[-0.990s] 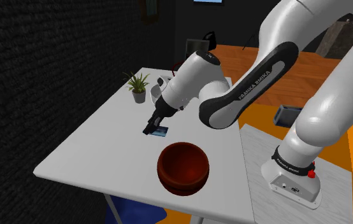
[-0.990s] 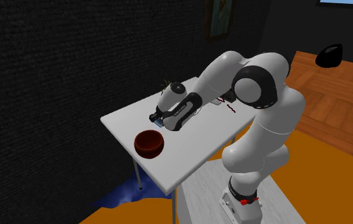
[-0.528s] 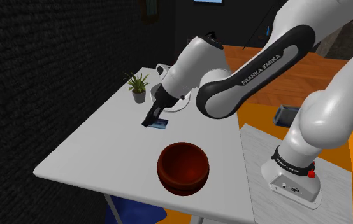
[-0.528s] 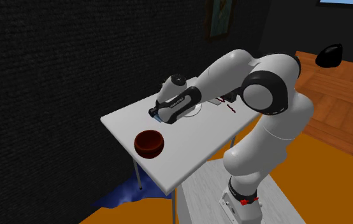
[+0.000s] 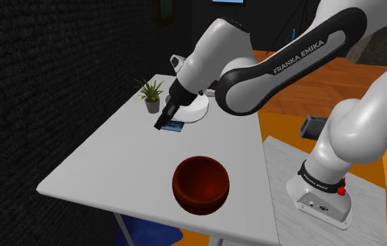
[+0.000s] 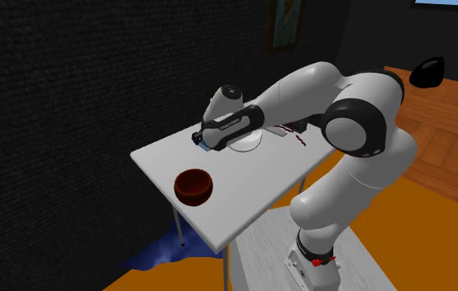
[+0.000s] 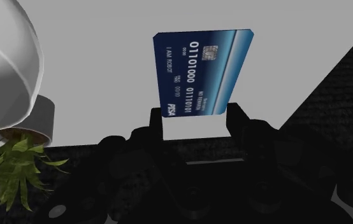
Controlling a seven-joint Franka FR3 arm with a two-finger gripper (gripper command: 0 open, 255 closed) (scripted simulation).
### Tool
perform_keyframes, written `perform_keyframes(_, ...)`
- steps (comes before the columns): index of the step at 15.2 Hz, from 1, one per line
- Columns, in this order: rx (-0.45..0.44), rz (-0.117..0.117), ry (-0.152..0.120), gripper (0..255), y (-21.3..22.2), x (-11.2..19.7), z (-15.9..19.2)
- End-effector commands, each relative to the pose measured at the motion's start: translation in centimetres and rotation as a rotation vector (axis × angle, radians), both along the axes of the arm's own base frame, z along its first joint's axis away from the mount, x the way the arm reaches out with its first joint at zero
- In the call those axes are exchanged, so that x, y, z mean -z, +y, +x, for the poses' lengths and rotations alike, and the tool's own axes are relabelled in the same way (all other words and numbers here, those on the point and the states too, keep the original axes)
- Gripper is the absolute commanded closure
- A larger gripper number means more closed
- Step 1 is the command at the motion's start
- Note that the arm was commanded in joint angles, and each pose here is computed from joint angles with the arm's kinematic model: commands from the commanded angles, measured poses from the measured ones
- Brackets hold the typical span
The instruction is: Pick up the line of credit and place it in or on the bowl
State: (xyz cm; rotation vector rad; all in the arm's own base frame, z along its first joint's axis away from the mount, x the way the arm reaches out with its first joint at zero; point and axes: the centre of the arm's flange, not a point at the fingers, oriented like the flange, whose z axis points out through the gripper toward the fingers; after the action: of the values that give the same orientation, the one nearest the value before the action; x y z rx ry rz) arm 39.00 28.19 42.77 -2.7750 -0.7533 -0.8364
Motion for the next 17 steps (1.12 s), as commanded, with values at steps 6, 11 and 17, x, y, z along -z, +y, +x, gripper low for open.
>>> perform_keyframes(6,0.0,0.0,0.001,255,0.0,-3.7,-0.1)
perform_keyframes(11,0.0,0.0,0.001,255,0.0,-6.1,-0.1)
perform_keyframes(17,0.0,0.0,0.001,255,3.0,-6.7,-7.4)
